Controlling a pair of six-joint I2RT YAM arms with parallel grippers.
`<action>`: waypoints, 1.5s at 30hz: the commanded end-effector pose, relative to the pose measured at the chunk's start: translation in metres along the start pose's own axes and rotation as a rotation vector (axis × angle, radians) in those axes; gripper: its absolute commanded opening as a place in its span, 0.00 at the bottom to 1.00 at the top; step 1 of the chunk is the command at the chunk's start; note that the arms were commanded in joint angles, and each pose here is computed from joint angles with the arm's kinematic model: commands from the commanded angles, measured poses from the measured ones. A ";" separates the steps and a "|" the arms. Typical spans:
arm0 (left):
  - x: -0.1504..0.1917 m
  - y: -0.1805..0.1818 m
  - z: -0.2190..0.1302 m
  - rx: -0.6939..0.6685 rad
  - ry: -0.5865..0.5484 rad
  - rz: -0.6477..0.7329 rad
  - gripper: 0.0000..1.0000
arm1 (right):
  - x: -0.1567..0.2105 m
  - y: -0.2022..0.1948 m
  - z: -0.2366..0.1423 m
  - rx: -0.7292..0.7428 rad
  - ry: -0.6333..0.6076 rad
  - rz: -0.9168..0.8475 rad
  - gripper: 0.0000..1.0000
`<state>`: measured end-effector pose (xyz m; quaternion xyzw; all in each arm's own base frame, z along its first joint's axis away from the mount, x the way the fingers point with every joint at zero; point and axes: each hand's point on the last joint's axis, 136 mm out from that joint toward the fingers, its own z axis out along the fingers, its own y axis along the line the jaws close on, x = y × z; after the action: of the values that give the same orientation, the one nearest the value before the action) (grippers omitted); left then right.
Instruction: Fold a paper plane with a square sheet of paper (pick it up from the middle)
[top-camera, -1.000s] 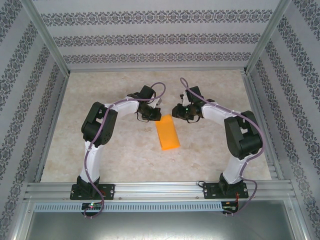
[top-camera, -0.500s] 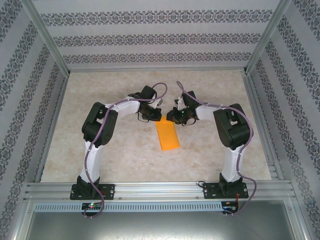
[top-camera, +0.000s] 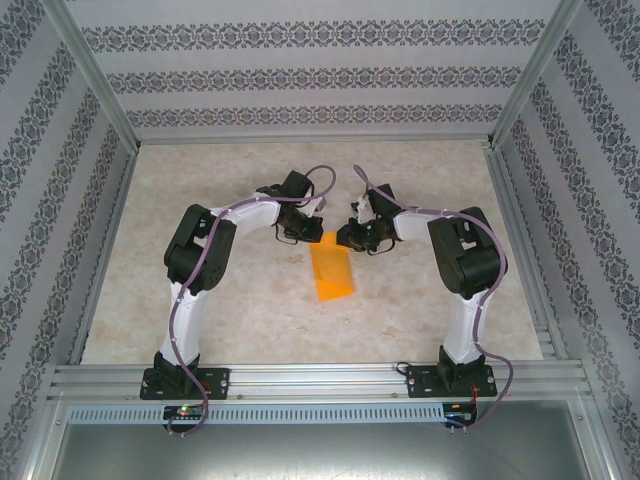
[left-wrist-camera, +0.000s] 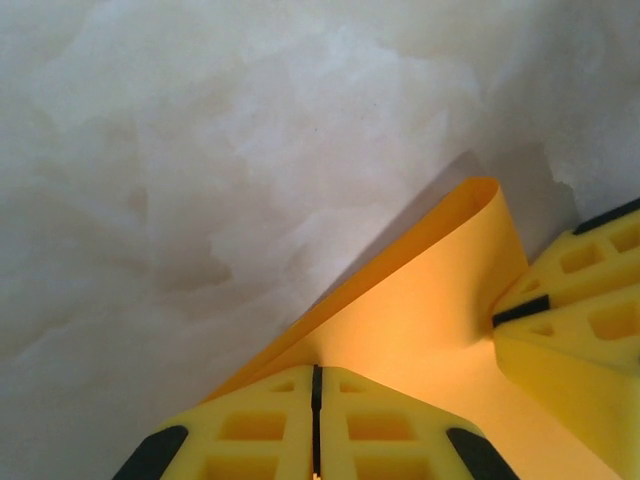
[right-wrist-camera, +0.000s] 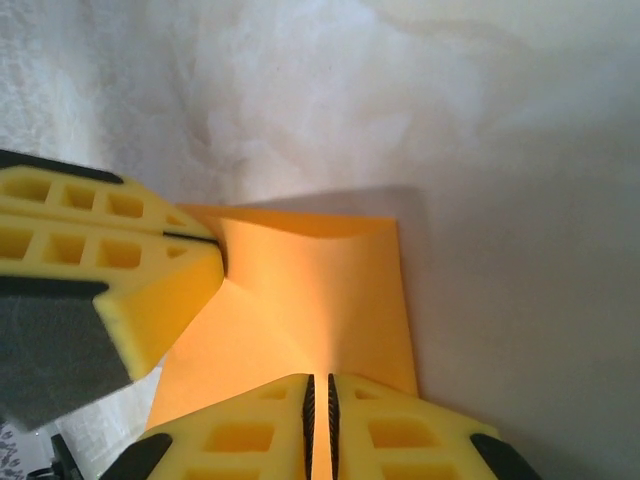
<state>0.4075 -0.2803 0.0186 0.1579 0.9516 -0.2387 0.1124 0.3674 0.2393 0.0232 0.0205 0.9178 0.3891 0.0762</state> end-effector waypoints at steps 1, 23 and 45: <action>0.066 0.057 0.026 -0.202 0.230 -0.060 0.10 | 0.002 0.024 -0.012 -0.062 -0.019 -0.015 0.15; 0.073 0.059 0.031 -0.198 0.257 -0.064 0.10 | 0.051 0.016 0.007 0.010 0.093 -0.031 0.16; 0.076 0.059 0.034 -0.192 0.268 -0.075 0.09 | 0.056 0.024 0.018 0.005 0.088 -0.043 0.19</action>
<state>0.4081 -0.2795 0.0176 0.1608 0.9530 -0.2336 0.1069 0.3187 0.2710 0.0258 -0.0126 0.9204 0.3882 0.0450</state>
